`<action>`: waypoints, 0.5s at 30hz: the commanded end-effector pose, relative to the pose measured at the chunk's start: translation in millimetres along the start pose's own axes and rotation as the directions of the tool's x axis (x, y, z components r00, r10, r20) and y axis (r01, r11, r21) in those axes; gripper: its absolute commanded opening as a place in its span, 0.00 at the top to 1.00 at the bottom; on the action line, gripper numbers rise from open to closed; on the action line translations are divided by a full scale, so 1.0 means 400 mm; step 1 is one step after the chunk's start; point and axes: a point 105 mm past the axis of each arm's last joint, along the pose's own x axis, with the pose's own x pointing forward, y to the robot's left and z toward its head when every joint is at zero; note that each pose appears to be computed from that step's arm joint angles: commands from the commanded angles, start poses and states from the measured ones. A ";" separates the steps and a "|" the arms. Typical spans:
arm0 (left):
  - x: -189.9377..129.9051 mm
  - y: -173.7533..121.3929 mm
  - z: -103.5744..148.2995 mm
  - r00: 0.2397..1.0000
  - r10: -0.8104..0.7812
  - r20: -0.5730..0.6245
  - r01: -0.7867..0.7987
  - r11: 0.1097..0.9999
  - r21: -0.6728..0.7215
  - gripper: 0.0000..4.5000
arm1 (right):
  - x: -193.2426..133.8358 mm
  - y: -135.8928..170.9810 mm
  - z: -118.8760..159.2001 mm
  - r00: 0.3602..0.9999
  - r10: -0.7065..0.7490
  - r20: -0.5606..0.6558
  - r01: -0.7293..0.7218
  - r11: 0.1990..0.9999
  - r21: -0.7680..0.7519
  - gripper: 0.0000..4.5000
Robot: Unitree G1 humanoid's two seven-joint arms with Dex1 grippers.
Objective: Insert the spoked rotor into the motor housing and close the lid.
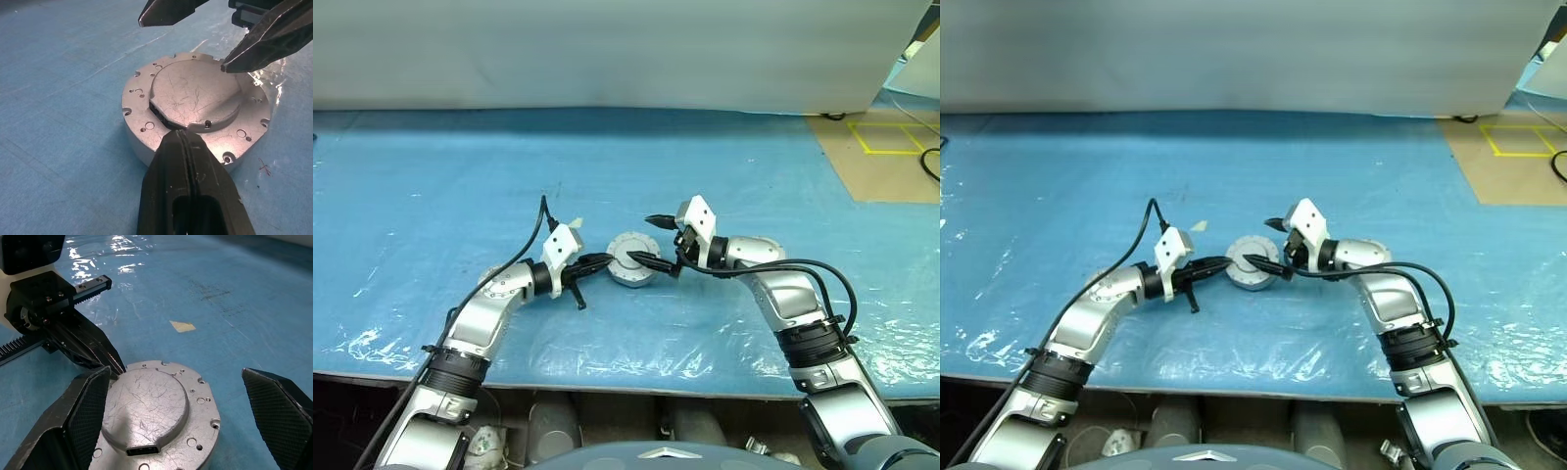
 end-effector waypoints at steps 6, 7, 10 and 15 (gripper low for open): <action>-0.004 -0.007 -0.027 0.999 -0.001 -0.034 0.000 1.000 -0.024 1.00 | -0.006 -0.055 -0.012 0.990 -0.138 -0.021 0.137 0.929 0.345 0.00; -0.005 -0.007 -0.027 0.999 -0.001 -0.034 0.000 1.000 -0.024 1.00 | -0.007 -0.053 -0.015 0.991 -0.134 -0.030 0.135 0.916 0.377 0.00; -0.006 -0.007 -0.028 0.999 -0.001 -0.036 0.000 1.000 -0.025 1.00 | -0.010 -0.051 -0.013 0.992 -0.121 -0.036 0.124 0.872 0.474 0.00; -0.006 -0.005 -0.028 0.999 0.002 -0.034 -0.003 1.000 -0.026 1.00 | -0.021 -0.040 -0.011 0.996 -0.071 -0.050 0.087 0.793 0.603 0.00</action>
